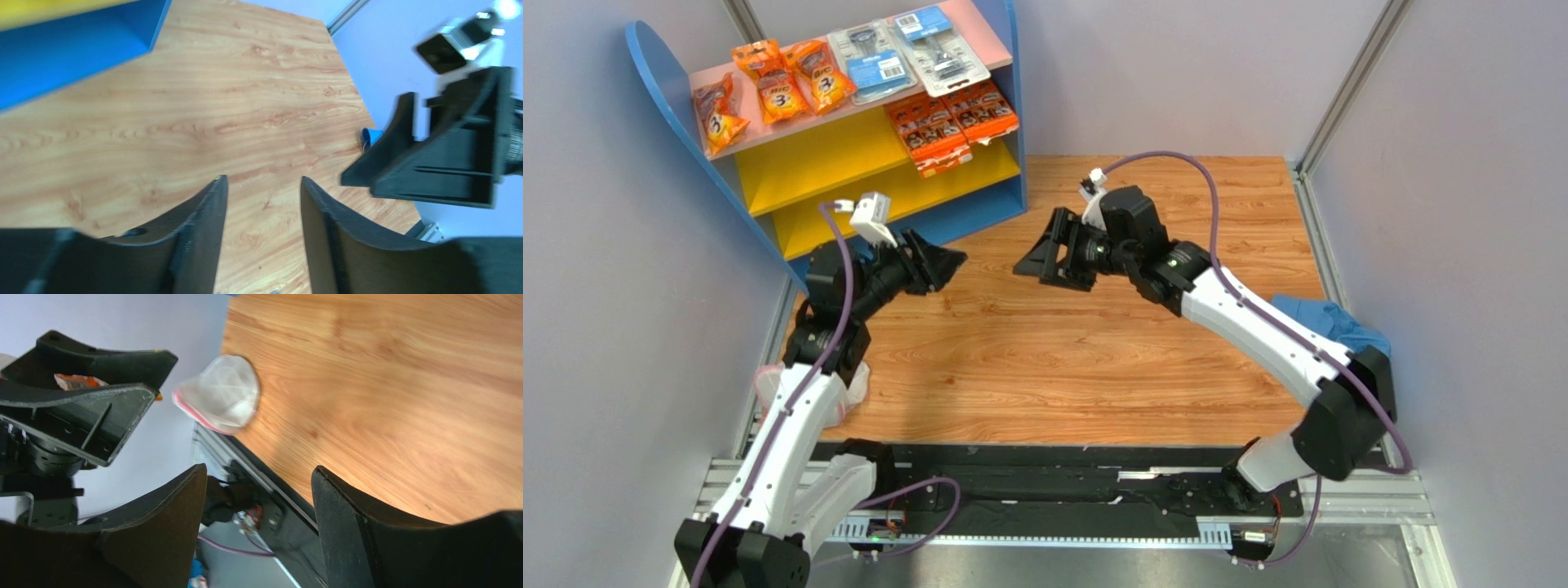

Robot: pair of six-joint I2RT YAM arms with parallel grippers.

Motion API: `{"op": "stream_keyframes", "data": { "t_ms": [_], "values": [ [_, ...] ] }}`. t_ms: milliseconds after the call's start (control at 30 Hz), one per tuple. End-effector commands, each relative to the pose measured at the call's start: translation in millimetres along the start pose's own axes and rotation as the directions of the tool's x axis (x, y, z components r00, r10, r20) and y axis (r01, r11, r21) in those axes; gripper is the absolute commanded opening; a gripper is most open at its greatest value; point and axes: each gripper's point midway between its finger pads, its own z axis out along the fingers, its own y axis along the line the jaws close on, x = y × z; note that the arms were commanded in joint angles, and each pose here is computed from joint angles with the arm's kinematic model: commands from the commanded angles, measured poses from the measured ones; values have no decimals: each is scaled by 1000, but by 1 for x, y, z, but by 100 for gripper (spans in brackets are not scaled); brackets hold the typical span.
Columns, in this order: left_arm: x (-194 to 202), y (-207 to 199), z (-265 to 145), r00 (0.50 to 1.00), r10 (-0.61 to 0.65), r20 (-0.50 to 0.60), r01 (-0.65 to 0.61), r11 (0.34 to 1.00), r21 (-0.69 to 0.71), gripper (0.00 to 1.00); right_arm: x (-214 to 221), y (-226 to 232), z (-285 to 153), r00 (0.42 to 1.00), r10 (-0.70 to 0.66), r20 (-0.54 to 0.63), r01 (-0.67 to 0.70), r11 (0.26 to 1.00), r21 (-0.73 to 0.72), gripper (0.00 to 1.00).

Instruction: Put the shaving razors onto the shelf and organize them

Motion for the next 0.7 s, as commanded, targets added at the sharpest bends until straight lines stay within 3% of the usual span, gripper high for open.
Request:
{"op": "stream_keyframes", "data": {
  "t_ms": [0, 33, 267, 333, 667],
  "values": [
    [31, 4, -18, 998, -54, -23, 54, 998, -13, 62, 13, -45, -46, 985, -149, 88, 123, 959, 255, 67],
    [39, 7, -21, 997, -65, -34, 64, 998, -21, 70, 25, -62, -48, 987, -148, 69, 122, 946, 299, 69],
    [77, 13, -39, 991, -101, -84, 99, 995, -21, 87, 58, -125, -90, 983, -169, 76, 111, 864, 491, 81],
    [82, 12, -42, 991, -93, -92, 93, 996, -8, 99, 63, -134, -96, 983, -164, 79, 101, 853, 511, 82],
    [95, 12, -48, 992, -88, -94, 91, 996, 23, 99, 76, -159, -115, 982, -164, 91, 84, 819, 568, 84]
  ]
}}
